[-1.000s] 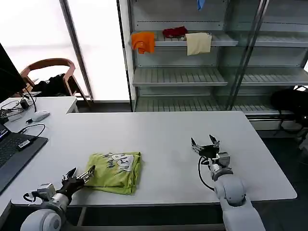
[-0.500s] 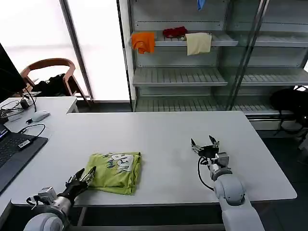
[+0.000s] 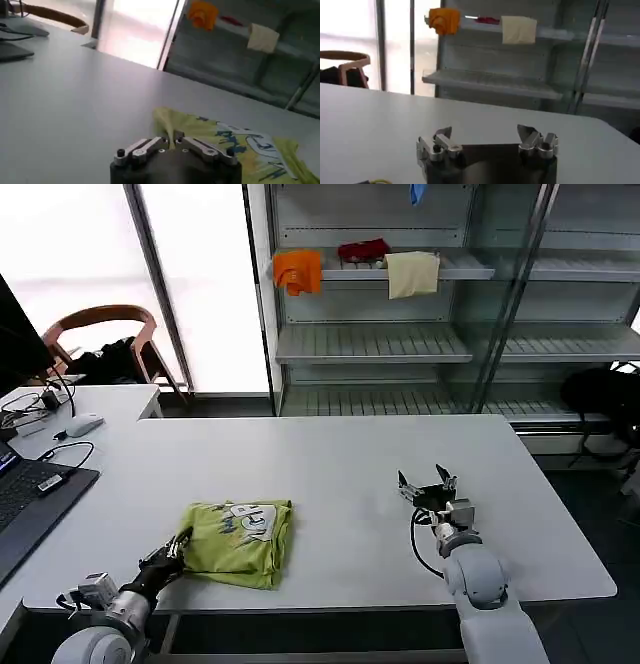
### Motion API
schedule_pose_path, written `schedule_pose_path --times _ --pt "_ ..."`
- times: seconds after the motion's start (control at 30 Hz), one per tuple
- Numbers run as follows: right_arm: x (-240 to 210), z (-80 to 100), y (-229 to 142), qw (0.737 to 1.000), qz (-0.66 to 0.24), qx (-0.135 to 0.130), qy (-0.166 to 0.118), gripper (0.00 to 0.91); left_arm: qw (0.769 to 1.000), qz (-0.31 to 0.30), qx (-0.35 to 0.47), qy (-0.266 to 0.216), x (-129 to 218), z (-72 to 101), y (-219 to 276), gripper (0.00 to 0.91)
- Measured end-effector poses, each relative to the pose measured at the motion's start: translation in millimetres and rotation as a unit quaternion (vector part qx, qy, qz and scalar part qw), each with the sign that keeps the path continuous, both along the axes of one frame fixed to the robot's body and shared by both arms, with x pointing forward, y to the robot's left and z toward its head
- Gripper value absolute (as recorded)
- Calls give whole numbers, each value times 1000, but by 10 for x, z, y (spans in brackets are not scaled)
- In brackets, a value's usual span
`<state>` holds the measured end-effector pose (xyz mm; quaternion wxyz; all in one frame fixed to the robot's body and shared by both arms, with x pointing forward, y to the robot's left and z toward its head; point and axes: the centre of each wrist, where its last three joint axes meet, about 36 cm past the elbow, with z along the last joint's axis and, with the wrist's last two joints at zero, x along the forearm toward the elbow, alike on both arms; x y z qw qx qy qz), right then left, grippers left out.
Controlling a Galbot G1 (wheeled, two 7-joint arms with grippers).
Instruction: Fold and organize the clothes.
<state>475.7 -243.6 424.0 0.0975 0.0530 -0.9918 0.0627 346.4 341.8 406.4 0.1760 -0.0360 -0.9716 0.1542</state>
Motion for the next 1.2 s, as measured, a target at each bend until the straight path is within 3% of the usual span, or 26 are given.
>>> schedule_pose_path --times 0.3,0.57,0.7,0.93,1.07,1.2 --pt "-14 21 -12 1000 2 -3 -2 907 1000 -1 11 -24 -15 16 87 0" --pt "-7 26 3 1000 6 0 -5 907 988 17 143 -59 59 178 484 0" --pt "3 11 5 1000 7 3 -5 907 967 29 240 -75 112 383 811 0" --pt "-9 -23 -10 1000 8 7 -3 907 914 39 392 -101 237 945 1193 0" --pt "-29 -48 -36 1000 5 11 -1 907 883 29 455 -114 284 1233 1205 0" --pt "-58 -109 -99 1000 -3 14 5 907 855 3 504 -122 285 1349 1015 10"
